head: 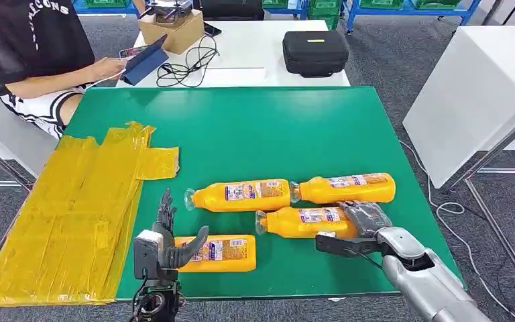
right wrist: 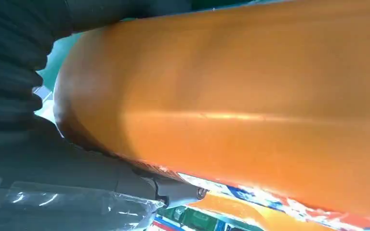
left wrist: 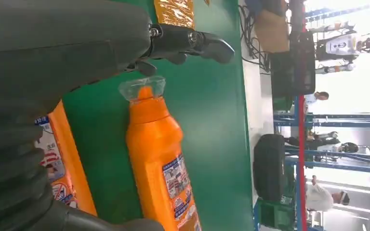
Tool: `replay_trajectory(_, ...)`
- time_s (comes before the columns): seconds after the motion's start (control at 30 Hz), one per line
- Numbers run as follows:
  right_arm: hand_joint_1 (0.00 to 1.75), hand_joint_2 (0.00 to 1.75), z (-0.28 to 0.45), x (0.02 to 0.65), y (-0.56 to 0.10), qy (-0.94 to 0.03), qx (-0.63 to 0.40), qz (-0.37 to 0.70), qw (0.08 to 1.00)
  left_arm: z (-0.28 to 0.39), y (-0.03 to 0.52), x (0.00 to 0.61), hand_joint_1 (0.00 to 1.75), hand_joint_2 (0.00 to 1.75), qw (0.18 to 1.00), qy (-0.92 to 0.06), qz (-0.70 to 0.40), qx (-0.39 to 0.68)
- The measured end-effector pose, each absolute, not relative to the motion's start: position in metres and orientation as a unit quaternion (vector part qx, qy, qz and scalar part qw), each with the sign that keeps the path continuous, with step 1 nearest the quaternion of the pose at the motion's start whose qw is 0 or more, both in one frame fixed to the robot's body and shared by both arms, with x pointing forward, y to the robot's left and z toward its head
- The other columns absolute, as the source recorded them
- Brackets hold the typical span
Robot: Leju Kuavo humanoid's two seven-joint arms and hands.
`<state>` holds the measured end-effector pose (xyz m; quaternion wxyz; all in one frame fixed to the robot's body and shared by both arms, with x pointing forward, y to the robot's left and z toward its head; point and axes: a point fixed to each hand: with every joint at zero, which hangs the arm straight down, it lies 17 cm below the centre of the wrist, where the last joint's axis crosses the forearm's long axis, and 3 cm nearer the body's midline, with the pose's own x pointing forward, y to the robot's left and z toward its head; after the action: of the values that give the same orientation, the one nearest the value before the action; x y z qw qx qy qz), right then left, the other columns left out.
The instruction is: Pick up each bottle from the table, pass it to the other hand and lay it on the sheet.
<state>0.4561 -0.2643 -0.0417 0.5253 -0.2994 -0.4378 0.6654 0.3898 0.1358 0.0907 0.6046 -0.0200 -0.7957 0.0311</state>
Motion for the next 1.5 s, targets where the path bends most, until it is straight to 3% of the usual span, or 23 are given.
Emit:
replay_trajectory(0.37,1.75,1.75,-0.021,0.417,-0.224,-0.546,-0.274,0.522,0.596,0.08,0.145,0.377,0.0,1.75,0.618,-0.785,0.031,0.001)
replay_trajectory(0.77,1.75,1.75,0.074,0.371,-0.197,-0.716,-0.19,0.265,0.617,0.091,0.146,0.362,0.0,1.75,0.613,-0.789,0.028,-0.014)
replay_trajectory(1.27,1.75,1.75,0.112,0.37,-0.189,-0.759,-0.168,0.181,0.603,0.134,0.148,0.355,0.0,1.75,0.568,-0.822,0.022,-0.021)
replay_trajectory(1.5,1.75,1.75,0.141,0.368,-0.186,-0.796,-0.144,0.123,0.575,0.207,0.145,0.341,0.0,1.75,0.479,-0.877,-0.021,-0.028)
